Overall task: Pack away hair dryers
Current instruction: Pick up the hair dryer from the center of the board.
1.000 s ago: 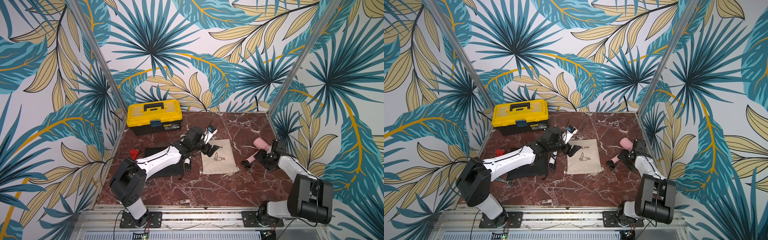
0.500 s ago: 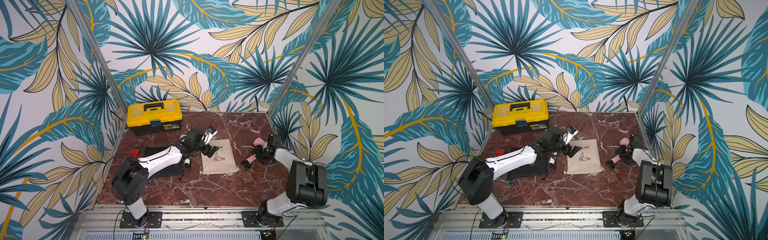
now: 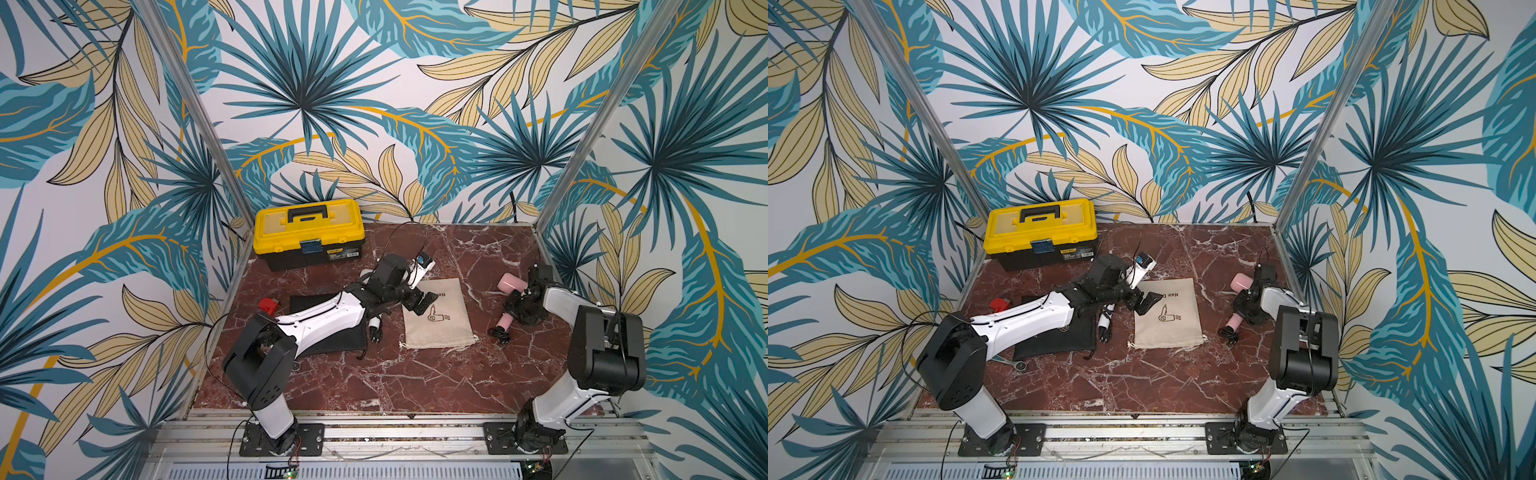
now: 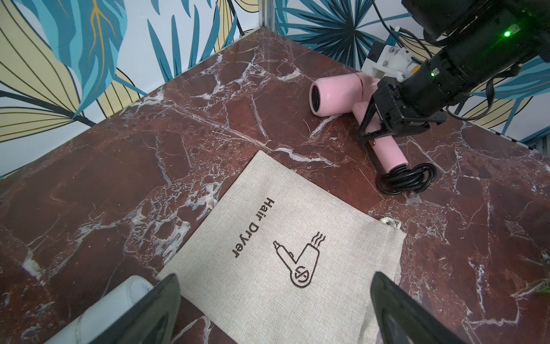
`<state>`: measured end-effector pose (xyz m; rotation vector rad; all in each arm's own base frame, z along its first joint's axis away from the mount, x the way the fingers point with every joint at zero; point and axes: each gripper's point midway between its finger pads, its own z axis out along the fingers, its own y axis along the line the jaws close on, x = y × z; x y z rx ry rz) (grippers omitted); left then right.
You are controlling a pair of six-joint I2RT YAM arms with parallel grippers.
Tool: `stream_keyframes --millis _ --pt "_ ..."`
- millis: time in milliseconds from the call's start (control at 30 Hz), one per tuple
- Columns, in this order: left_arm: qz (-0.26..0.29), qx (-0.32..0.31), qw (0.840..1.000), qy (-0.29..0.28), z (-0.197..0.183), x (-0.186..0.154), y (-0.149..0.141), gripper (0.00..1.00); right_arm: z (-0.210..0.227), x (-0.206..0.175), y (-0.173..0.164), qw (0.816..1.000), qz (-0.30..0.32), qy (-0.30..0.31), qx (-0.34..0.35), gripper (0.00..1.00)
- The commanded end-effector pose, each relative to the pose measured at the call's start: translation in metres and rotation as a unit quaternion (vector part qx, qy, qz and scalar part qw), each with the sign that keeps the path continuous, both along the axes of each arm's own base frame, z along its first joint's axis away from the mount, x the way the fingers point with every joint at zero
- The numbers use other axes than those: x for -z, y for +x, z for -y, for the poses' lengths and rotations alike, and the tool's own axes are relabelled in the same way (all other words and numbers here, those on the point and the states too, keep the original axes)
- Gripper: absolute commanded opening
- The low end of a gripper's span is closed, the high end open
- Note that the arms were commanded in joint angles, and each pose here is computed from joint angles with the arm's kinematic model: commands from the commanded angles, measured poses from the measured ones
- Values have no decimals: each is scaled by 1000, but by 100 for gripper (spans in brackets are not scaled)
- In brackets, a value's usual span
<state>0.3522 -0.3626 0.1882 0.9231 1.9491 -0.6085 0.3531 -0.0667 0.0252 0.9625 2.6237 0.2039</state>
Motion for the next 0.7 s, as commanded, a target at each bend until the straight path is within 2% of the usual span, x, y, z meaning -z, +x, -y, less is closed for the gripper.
stream_keyframes --millis 0,167,267,367,467,567,667 --pt "22 2 1000 -19 7 -26 8 100 1 -6 -13 999 -13 -25 -28 26" --pt "26 -4 999 -20 9 -28 13 100 -4 -48 -12 995 41 -51 -72 19" --pt "31 -21 999 -26 9 -36 21 99 -26 -84 -8 985 80 -68 -140 19" --pt "30 -24 998 -40 11 -47 30 99 -68 -107 -5 962 92 -86 -243 19" --pt "-1 2 998 -70 14 -58 34 100 -110 -114 -5 937 92 -70 -330 18" --pt "-34 17 994 -100 4 -66 42 100 -133 -119 -7 913 103 -88 -386 18" --pt "-36 34 993 -111 -10 -74 47 99 -146 -124 -13 891 109 -108 -427 18"
